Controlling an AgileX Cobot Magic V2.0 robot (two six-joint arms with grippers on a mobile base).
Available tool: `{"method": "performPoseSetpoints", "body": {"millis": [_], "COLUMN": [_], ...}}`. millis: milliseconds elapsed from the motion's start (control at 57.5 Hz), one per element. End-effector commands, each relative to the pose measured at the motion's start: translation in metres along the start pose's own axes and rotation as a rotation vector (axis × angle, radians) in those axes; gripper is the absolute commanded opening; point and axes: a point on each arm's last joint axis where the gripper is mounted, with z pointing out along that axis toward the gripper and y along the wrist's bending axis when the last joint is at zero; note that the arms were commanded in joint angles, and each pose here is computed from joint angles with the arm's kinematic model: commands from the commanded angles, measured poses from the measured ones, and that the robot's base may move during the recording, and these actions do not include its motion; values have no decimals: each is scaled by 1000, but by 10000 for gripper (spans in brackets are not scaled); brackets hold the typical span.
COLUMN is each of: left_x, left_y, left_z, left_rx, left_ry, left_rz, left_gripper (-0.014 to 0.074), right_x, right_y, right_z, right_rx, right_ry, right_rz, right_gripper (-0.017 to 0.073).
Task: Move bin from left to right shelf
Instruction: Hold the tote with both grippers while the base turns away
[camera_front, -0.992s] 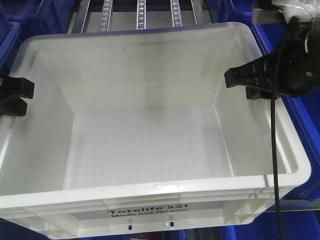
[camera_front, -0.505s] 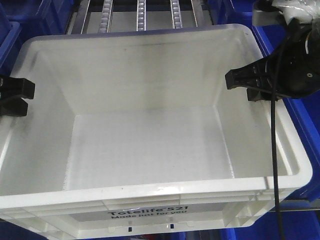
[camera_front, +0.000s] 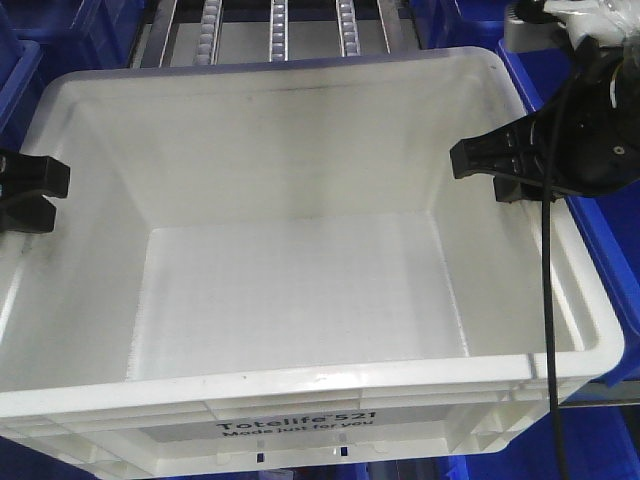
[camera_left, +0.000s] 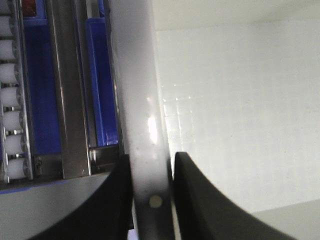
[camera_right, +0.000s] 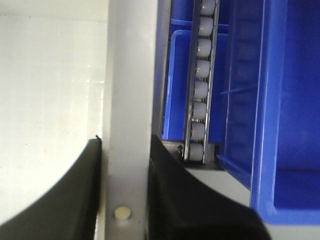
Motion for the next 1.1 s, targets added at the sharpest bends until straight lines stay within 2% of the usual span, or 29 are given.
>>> {"method": "performPoseSetpoints", "body": {"millis": [0,1079], "left_x": [-8,-8], "left_y": [-5,-5], "left_z": [-25,-25], "left_rx": [43,43], "left_ry": [-163,-163], "left_rz": [33,33], "left_gripper": [-6,-6], "right_x": [-12,-12], "right_y": [-4,-4], "right_z": [-26,-26], "right_rx": [-5,-5], "right_ry": [-176,-176], "right_rz": [-25,-25], "right_gripper": [0,0]}}
